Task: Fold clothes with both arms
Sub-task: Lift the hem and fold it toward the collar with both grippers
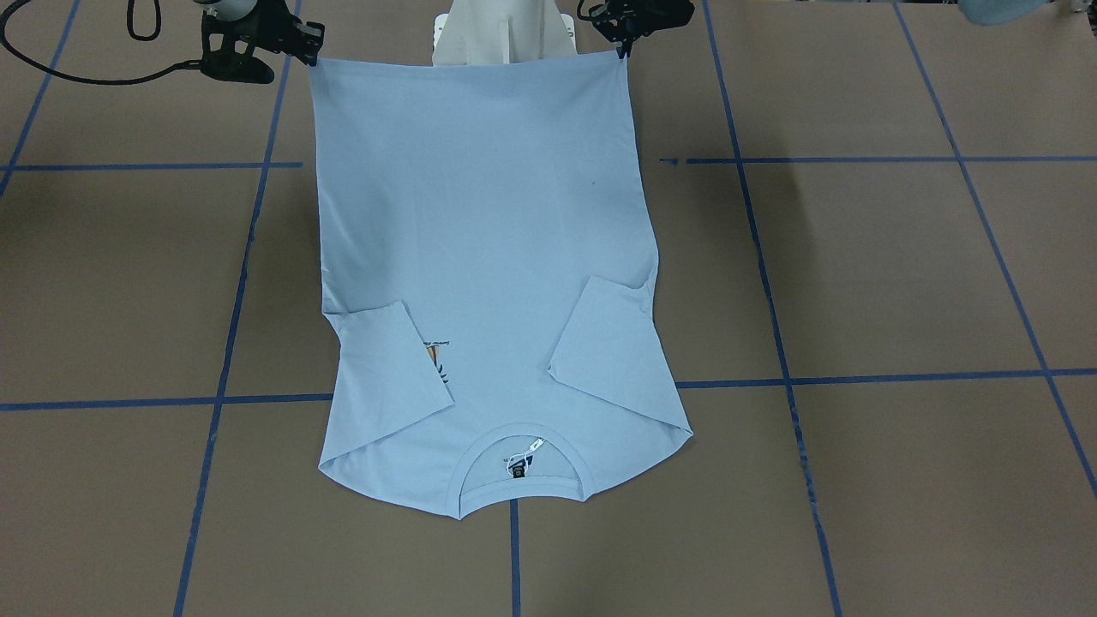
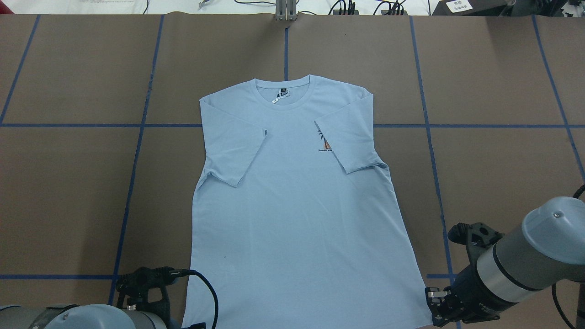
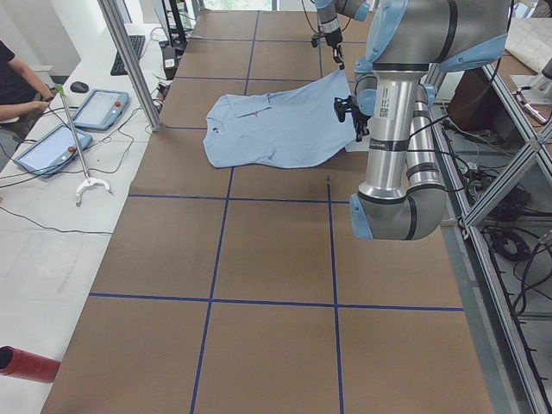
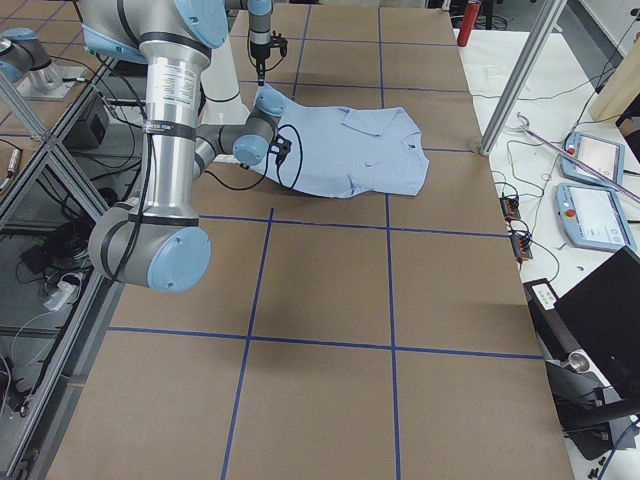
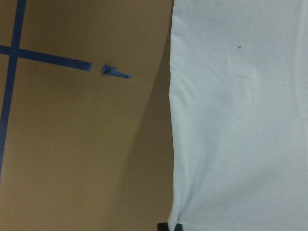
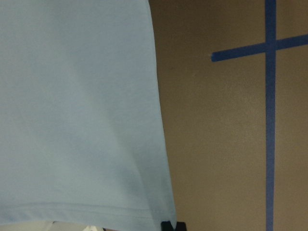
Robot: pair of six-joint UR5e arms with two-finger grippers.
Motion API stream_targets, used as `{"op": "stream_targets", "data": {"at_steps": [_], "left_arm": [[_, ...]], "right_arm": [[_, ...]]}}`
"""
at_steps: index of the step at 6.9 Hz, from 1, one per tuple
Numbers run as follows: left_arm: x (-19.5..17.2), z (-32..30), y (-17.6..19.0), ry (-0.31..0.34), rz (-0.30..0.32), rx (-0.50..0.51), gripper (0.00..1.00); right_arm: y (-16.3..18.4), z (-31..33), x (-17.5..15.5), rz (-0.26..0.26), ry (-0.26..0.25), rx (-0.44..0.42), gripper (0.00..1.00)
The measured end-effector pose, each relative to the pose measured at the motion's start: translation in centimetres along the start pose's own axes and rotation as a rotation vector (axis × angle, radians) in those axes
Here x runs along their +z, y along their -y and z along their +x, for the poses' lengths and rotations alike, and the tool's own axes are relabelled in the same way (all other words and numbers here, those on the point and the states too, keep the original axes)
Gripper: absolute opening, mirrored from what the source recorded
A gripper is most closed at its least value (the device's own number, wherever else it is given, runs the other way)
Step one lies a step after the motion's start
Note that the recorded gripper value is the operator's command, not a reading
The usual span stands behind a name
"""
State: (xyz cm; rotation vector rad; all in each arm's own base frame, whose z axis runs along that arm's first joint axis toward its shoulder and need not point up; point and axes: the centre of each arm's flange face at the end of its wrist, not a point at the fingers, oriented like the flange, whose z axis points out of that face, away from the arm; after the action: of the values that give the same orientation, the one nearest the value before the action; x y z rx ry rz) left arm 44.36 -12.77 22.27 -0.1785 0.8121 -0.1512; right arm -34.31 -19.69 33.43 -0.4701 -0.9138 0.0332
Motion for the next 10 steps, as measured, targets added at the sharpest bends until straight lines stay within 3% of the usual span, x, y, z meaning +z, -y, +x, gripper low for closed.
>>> {"op": "stream_targets", "data": {"at_steps": [1, 5, 7, 10], "left_arm": [[-0.8, 0.5, 0.9, -0.02, 0.007, -0.009, 0.0], [-3.4, 0.5, 10.7, -0.033, 0.149, 0.005, 0.0], [-2.0, 1.2, 17.4, 0.009, 0.223, 0.0, 0.0], [-4.1, 2.1, 27.0, 0.021, 0.329, 0.011, 0.0]], "right_arm": [[0.9, -0.5, -0.8, 0.026, 0.023, 0.004, 0.0], [11.9, -5.8, -5.4, 0.266, 0.141, 0.022, 0.0], [19.0, -7.5, -8.0, 0.373, 0.143, 0.002, 0.0], [27.4, -10.5, -11.6, 0.458, 0.138, 0.029, 0.0]]}}
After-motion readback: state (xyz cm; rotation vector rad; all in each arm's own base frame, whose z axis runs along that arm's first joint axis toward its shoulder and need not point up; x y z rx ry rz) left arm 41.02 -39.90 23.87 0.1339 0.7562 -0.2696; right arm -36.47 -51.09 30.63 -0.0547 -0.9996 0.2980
